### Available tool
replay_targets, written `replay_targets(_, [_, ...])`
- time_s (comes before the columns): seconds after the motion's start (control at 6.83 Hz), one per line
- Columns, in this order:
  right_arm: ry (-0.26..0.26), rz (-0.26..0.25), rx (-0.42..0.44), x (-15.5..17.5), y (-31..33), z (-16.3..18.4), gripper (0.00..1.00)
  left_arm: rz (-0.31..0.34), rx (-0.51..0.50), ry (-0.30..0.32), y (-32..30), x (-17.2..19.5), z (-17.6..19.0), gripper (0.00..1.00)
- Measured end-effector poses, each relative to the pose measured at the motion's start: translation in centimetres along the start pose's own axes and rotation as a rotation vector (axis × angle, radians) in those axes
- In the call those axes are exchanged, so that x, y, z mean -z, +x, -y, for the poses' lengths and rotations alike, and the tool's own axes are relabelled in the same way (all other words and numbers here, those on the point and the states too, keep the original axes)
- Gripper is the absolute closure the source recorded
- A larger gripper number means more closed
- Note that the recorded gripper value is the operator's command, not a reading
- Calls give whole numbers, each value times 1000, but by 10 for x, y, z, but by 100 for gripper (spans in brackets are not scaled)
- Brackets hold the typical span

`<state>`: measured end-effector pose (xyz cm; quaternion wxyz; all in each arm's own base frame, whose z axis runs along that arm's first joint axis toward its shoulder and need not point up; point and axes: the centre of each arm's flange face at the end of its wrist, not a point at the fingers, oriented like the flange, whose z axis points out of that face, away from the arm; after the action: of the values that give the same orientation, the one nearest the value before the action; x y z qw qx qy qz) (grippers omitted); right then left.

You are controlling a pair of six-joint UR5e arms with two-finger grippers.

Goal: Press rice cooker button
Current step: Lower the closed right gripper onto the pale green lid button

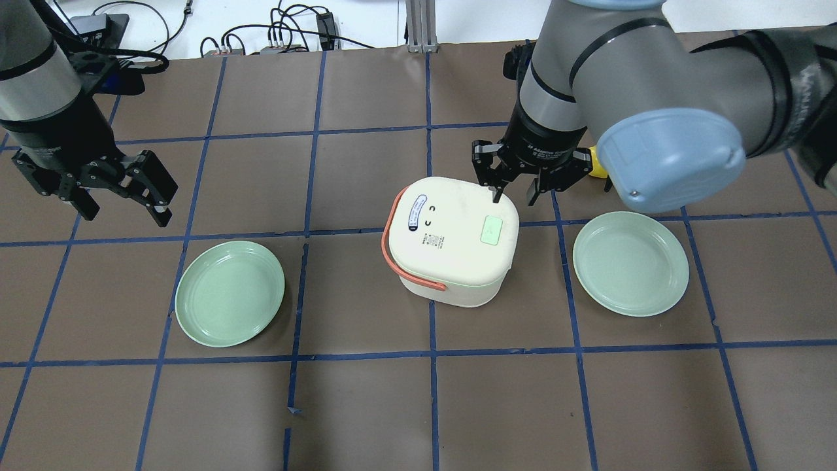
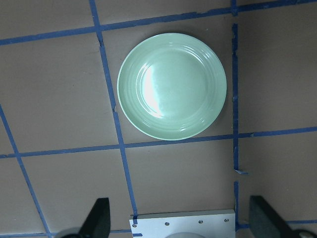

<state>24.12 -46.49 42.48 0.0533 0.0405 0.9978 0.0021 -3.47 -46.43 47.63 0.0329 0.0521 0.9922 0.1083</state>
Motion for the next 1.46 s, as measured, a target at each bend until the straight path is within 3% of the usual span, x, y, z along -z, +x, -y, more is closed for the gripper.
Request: replay_targets(1.46, [-36,31,9,-46,-4,0,88,0,0,0,0,0,0,0])
